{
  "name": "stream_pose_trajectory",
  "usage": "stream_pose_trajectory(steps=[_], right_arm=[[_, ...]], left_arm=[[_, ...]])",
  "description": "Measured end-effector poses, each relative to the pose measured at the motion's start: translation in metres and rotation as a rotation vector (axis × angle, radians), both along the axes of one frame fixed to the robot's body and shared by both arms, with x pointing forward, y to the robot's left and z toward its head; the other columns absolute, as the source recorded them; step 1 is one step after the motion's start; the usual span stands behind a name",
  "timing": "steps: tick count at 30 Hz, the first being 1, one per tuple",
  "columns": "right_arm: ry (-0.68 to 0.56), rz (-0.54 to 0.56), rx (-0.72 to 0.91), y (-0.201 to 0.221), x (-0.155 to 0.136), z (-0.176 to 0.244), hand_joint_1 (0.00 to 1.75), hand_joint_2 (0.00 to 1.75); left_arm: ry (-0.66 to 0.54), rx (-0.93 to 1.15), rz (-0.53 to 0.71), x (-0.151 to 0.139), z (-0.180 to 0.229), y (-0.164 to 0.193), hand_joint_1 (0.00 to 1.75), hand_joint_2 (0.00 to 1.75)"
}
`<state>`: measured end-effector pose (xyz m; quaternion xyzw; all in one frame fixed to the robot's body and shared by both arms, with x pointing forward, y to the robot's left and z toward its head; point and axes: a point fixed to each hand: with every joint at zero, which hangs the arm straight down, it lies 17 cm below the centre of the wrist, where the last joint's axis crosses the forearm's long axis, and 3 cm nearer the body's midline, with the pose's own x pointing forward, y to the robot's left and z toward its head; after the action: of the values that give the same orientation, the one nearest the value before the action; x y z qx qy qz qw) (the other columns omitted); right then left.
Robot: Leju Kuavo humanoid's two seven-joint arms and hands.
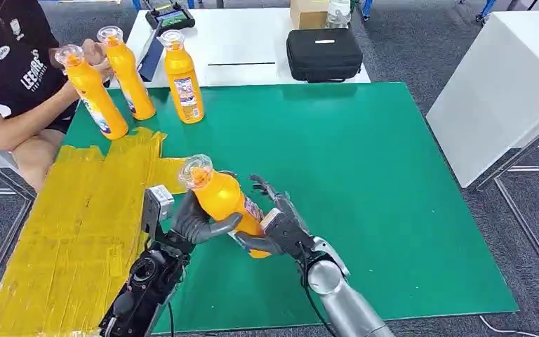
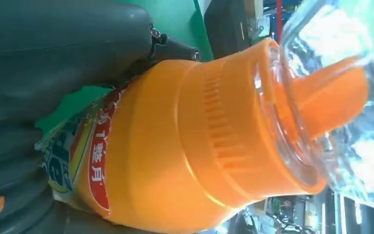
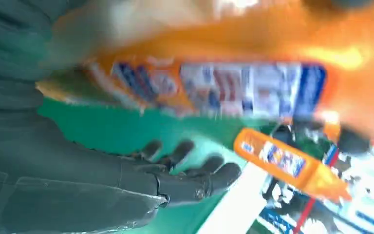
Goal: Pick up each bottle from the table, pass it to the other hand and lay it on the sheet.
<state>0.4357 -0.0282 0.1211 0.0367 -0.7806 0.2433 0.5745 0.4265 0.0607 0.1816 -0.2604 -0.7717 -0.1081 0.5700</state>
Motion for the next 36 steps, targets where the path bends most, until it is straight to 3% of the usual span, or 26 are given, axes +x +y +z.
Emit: stream_pose_trajectory(steps=[5, 6, 8, 10, 15, 18, 20, 23, 36], right_arm=[[-0.034, -0.038, 0.031, -0.016, 0.001, 0.015, 0.0, 0.0], [-0.042, -0.054, 0.036, -0.022, 0.004, 0.018, 0.0, 1.75], [-0.06, -0.077, 0.043, -0.03, 0.007, 0.025, 0.0, 1.75], [-0.072, -0.108, 0.052, -0.041, 0.007, 0.029, 0.0, 1.75], [-0.119, -0.166, 0.039, -0.066, -0.001, 0.04, 0.0, 1.75], [-0.159, -0.173, 0.039, -0.071, -0.009, 0.054, 0.0, 1.75], [-0.186, -0.178, 0.044, -0.075, -0.012, 0.064, 0.0, 1.75], [-0.225, -0.181, 0.059, -0.078, -0.014, 0.082, 0.0, 1.75], [-0.289, -0.189, 0.075, -0.084, -0.018, 0.108, 0.0, 1.75]], left_arm=[[-0.058, -0.028, -0.013, -0.005, 0.012, 0.003, 1.75, 1.75], [-0.061, -0.022, -0.013, -0.005, 0.011, 0.004, 1.75, 1.75], [-0.09, 0.015, 0.016, -0.006, 0.01, 0.008, 1.75, 1.75], [-0.153, 0.175, 0.135, 0.005, 0.005, 0.02, 1.75, 1.75], [-0.41, 0.962, 0.66, 0.048, -0.004, 0.1, 1.75, 1.75], [-0.526, 1.36, 0.85, 0.062, -0.001, 0.137, 1.75, 1.75], [-0.524, 1.514, 0.914, 0.071, -0.005, 0.157, 1.75, 1.75], [-0.467, 1.637, 0.938, 0.086, -0.02, 0.181, 1.75, 1.75], [-0.432, 1.861, 0.774, 0.111, -0.071, 0.205, 1.75, 1.75]])
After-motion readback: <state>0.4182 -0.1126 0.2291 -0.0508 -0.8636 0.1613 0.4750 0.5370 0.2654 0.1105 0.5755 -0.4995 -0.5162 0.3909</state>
